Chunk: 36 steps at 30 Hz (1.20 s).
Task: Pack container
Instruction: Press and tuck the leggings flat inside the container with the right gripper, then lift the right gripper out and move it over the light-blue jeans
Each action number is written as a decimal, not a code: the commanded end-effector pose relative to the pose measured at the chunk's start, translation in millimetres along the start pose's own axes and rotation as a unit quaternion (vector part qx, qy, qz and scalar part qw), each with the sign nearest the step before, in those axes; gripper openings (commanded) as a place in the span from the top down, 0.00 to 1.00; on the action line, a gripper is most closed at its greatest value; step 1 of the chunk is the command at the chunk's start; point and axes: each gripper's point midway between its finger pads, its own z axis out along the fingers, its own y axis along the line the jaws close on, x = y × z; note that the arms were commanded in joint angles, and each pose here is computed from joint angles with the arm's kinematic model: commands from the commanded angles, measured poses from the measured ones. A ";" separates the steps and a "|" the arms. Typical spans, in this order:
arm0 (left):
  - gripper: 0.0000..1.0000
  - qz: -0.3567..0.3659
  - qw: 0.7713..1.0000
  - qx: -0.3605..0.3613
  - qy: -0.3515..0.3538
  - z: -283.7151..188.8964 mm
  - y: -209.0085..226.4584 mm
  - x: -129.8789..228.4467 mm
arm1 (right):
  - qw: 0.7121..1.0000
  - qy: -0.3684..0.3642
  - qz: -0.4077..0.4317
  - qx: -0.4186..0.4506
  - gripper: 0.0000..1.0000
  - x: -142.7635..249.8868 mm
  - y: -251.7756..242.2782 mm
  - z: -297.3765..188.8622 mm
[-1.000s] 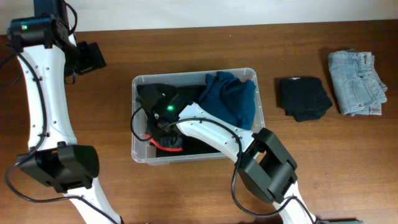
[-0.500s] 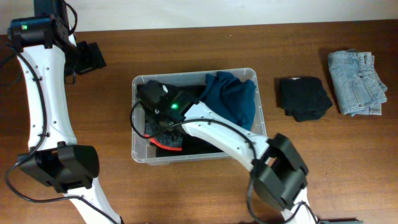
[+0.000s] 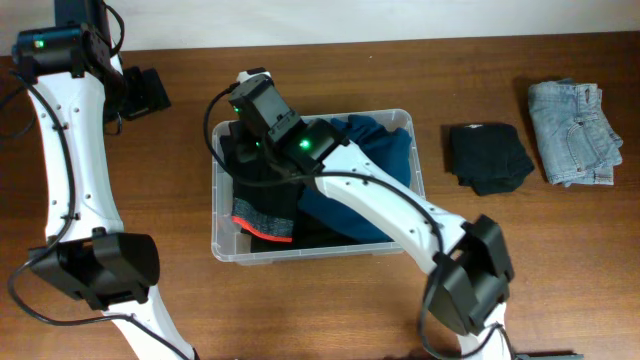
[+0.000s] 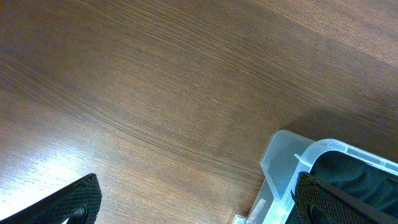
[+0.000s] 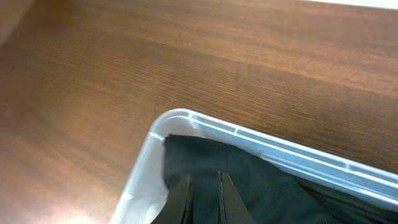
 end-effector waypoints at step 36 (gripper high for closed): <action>0.01 -0.007 1.000 0.005 -0.001 -2.8 0.7 0.6 | 0.996 0.065 -0.040 0.054 0.95 41.8 -23.6 30.2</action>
